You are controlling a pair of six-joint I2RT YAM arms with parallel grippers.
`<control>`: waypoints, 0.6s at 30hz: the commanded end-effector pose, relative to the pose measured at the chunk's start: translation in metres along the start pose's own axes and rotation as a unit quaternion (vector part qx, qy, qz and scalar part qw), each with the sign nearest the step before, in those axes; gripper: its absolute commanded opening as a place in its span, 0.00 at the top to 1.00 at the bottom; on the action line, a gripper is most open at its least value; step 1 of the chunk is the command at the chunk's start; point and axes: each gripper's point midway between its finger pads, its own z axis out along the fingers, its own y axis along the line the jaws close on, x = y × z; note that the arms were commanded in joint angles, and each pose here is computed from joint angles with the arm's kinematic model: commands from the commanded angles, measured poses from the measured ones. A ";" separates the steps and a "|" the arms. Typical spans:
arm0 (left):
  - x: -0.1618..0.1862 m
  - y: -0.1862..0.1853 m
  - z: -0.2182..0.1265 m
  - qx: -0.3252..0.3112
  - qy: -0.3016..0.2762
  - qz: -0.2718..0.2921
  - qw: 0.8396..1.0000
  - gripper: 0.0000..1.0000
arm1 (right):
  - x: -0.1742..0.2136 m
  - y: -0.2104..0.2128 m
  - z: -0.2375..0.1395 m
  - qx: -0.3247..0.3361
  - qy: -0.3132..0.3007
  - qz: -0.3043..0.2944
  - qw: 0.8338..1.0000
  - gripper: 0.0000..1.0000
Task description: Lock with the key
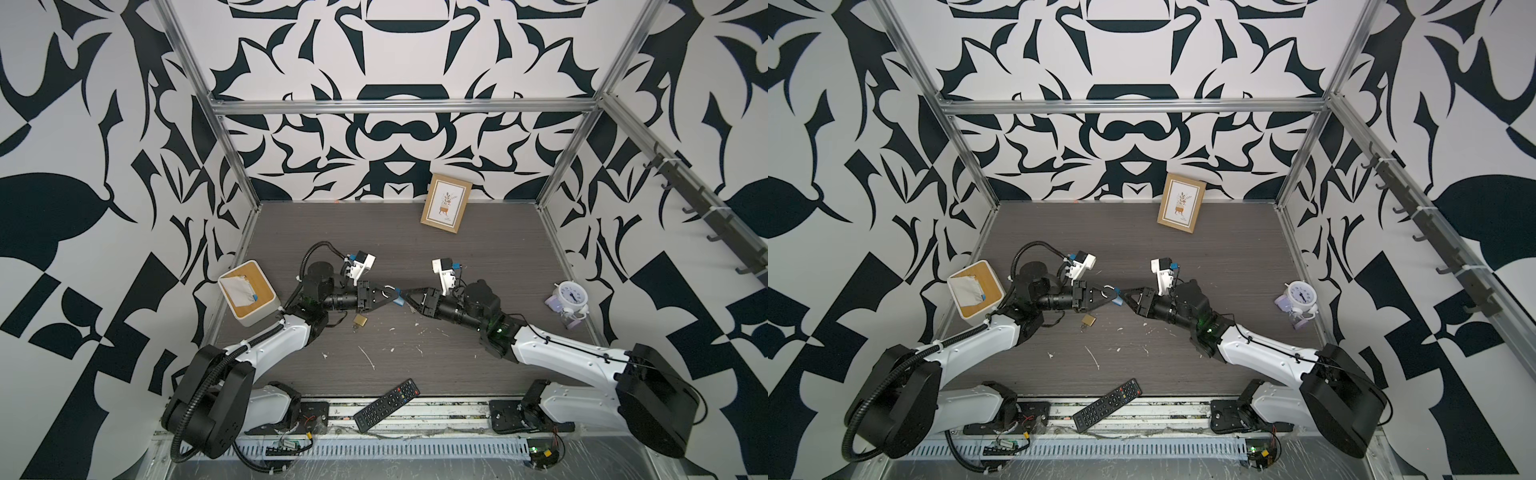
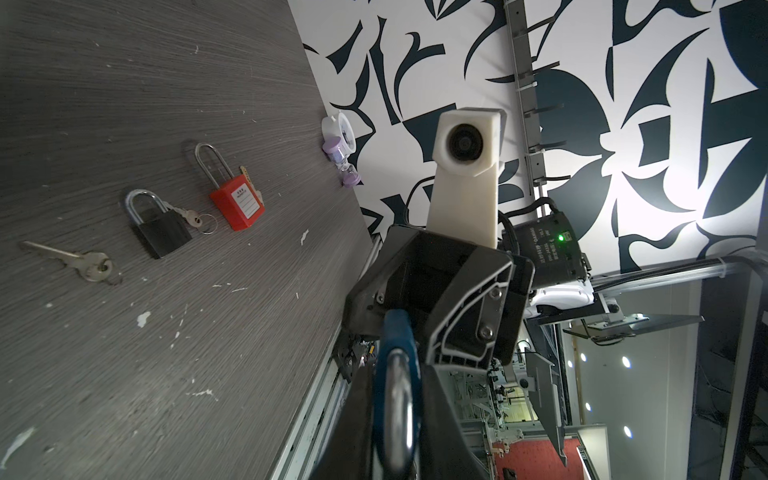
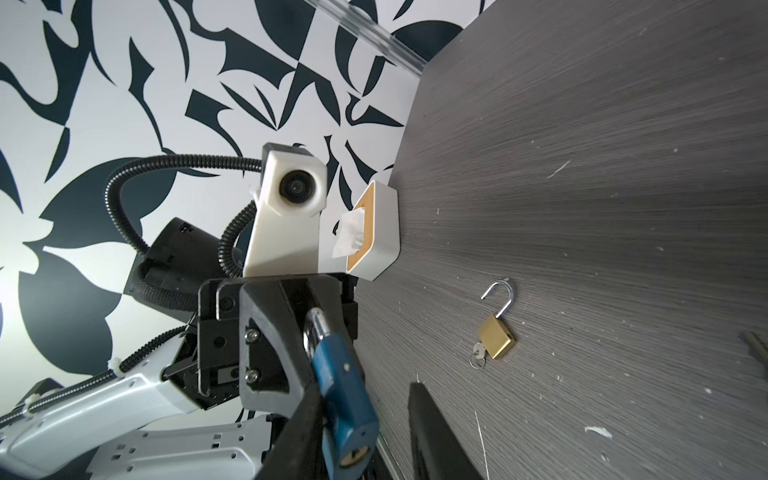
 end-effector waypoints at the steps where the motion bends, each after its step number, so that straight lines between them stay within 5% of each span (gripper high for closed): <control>1: -0.007 -0.021 0.000 0.029 0.006 0.037 0.999 1.00 | -0.007 0.031 0.006 -0.070 0.001 0.002 0.998 0.69; 11: -0.014 -0.007 0.004 0.016 -0.008 0.018 1.000 1.00 | -0.003 0.023 0.007 -0.091 -0.008 0.042 0.995 1.00; 14: -0.017 -0.005 0.006 0.014 -0.010 0.015 1.000 1.00 | -0.005 0.022 0.004 -0.084 -0.013 0.047 0.995 1.00; 15: -0.017 -0.004 0.006 0.014 -0.011 0.014 1.000 0.86 | -0.005 0.020 0.004 -0.078 -0.016 0.049 0.996 1.00; 18: -0.026 0.002 0.000 -0.005 -0.044 0.014 0.999 0.00 | -0.008 0.005 0.001 -0.051 -0.037 0.063 0.996 1.00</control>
